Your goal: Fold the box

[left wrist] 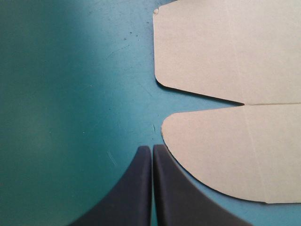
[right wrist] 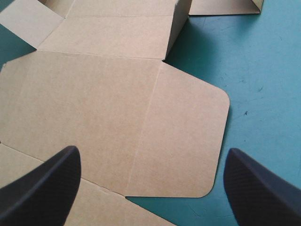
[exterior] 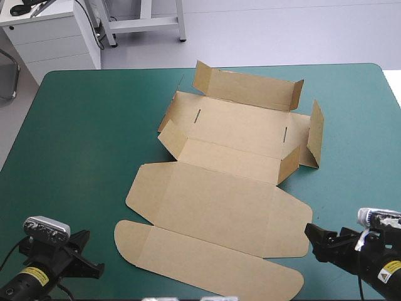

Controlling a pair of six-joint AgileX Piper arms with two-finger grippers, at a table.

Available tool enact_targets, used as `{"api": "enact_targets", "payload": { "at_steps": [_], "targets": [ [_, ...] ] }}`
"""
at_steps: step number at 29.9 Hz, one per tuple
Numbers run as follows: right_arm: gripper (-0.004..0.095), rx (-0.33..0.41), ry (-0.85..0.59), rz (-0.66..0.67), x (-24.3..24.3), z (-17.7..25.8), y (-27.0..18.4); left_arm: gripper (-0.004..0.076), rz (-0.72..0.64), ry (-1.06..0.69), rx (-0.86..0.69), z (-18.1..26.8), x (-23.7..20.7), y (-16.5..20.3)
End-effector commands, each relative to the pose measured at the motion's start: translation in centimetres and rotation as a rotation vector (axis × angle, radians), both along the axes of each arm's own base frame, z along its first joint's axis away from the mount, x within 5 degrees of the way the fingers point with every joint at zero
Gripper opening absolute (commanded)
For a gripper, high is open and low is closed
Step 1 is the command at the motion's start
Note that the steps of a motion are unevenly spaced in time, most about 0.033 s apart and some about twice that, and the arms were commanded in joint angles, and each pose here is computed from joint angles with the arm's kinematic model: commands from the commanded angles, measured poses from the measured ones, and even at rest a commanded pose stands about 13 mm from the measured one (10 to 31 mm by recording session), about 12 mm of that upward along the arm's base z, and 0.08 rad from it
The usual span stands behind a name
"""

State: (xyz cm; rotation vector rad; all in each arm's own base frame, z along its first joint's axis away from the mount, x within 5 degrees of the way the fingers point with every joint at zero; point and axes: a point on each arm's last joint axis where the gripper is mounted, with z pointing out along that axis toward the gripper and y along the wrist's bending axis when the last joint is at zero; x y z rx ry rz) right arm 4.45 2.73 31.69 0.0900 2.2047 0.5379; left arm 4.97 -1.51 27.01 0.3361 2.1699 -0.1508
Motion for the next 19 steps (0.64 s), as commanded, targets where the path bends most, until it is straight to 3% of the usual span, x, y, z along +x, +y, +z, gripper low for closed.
{"api": "enact_targets", "payload": {
  "at_steps": [1,8,14,19],
  "targets": [
    [0.0768,0.032,-0.028,-0.013,1.2,2.8,0.3,-0.0008,0.000,-0.071,-0.033,1.3,0.4,-0.2],
    [0.0768,-0.031,0.061,-0.027,5.9,5.1,0.7,-0.0008,0.000,-0.071,-0.033,1.3,0.4,-0.2],
    [0.0768,-0.111,0.168,-0.039,11.2,5.1,1.3,-0.0008,0.000,-0.071,-0.033,1.3,0.4,-0.2],
    [0.0768,-0.132,0.254,-0.033,15.8,4.7,2.0,-0.0008,0.000,-0.071,-0.033,1.3,0.4,-0.2]
  ]
}}
